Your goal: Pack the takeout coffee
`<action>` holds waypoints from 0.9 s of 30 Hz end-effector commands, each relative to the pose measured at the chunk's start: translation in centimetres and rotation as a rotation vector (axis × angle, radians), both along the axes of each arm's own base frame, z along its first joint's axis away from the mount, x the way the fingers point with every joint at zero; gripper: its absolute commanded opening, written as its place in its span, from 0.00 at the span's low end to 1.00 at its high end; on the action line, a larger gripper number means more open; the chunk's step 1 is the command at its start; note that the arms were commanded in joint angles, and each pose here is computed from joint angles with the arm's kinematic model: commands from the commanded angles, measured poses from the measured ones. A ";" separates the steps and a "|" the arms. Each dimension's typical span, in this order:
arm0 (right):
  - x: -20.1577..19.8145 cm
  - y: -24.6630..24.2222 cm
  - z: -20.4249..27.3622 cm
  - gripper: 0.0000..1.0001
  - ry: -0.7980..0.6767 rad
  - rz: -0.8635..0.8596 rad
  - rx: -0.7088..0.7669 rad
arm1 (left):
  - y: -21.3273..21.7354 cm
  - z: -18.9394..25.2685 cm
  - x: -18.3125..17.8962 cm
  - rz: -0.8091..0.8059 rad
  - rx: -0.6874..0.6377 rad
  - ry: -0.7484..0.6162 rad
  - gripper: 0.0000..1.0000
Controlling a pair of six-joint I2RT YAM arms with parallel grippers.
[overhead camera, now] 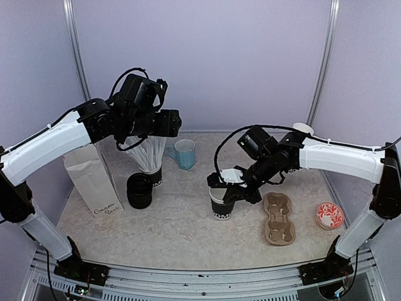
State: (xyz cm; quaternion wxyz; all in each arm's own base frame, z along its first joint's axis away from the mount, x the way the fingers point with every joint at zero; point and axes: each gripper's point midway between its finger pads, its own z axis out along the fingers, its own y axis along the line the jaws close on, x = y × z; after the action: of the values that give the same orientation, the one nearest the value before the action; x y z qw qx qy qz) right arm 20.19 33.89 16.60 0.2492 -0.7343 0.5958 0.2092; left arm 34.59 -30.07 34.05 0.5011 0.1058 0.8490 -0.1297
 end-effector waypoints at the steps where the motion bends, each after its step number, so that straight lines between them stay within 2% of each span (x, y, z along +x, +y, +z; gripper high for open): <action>1: -0.1 1.0 -0.8 0.00 0.004 0.018 0.022 | 1.0 -3.8 -2.0 -0.026 0.111 0.111 0.73; 7: 0.3 0.7 -2.9 0.00 -0.004 -0.012 -0.008 | 2.9 -8.4 -3.7 0.011 0.247 0.255 0.58; 19: -1.2 1.0 -5.2 0.00 0.025 -0.005 -0.015 | 3.9 -13.6 -5.8 0.010 0.330 0.393 0.49; 20: -1.3 1.0 -5.2 0.02 0.027 -0.002 -0.017 | 3.8 -14.0 -5.9 0.010 0.335 0.403 0.48; 23: -1.4 1.1 -4.2 0.18 0.031 -0.010 -0.003 | 3.9 -15.1 -6.2 0.021 0.341 0.438 0.48; 27: -2.5 1.1 -0.8 0.32 0.051 0.027 0.038 | 4.1 -16.6 -6.4 0.041 0.364 0.475 0.48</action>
State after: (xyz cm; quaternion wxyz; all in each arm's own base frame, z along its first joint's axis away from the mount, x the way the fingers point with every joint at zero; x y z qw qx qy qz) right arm 19.05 34.64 12.16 0.2338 -0.7293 0.6058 0.2156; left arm 28.84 -26.14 19.30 0.2917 0.1508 0.9446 0.0013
